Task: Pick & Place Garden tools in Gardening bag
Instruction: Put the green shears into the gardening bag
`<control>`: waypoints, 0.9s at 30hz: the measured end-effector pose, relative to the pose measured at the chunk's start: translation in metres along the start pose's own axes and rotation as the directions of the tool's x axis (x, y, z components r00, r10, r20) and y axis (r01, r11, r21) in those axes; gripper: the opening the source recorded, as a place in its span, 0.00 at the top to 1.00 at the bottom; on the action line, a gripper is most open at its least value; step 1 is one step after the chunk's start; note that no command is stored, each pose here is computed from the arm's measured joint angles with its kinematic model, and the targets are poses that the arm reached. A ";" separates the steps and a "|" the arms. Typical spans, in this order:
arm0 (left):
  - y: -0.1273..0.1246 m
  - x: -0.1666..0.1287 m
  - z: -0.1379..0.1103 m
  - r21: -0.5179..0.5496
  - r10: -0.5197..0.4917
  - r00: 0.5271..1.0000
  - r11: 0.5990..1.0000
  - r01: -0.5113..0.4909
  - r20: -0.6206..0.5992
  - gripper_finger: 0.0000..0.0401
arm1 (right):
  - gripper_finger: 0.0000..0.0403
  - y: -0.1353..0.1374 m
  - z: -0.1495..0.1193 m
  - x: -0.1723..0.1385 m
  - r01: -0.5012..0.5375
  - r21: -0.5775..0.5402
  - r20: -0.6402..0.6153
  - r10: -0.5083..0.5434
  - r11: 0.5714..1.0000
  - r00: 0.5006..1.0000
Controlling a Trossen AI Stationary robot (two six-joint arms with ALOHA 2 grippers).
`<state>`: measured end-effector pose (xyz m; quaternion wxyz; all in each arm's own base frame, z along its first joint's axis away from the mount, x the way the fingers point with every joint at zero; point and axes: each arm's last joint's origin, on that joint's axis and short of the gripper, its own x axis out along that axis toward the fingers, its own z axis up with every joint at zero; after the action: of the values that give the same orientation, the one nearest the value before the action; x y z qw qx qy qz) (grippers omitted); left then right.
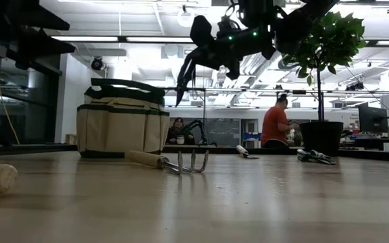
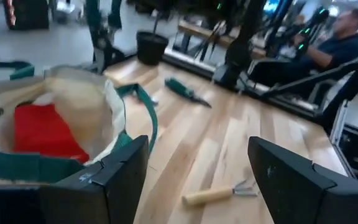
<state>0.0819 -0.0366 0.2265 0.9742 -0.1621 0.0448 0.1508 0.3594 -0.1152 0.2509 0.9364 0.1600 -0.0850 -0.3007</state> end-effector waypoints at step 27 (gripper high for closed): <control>0.024 -0.001 -0.033 0.048 0.130 0.990 0.990 -0.133 0.059 0.33 | 0.84 -0.003 -0.003 0.004 -0.036 0.016 0.015 0.035 0.999 0.999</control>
<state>0.0723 -0.0259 0.1886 0.9669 -0.1293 0.0322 0.2178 0.3617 -0.1190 0.2473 0.9395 0.1640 -0.0972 -0.2845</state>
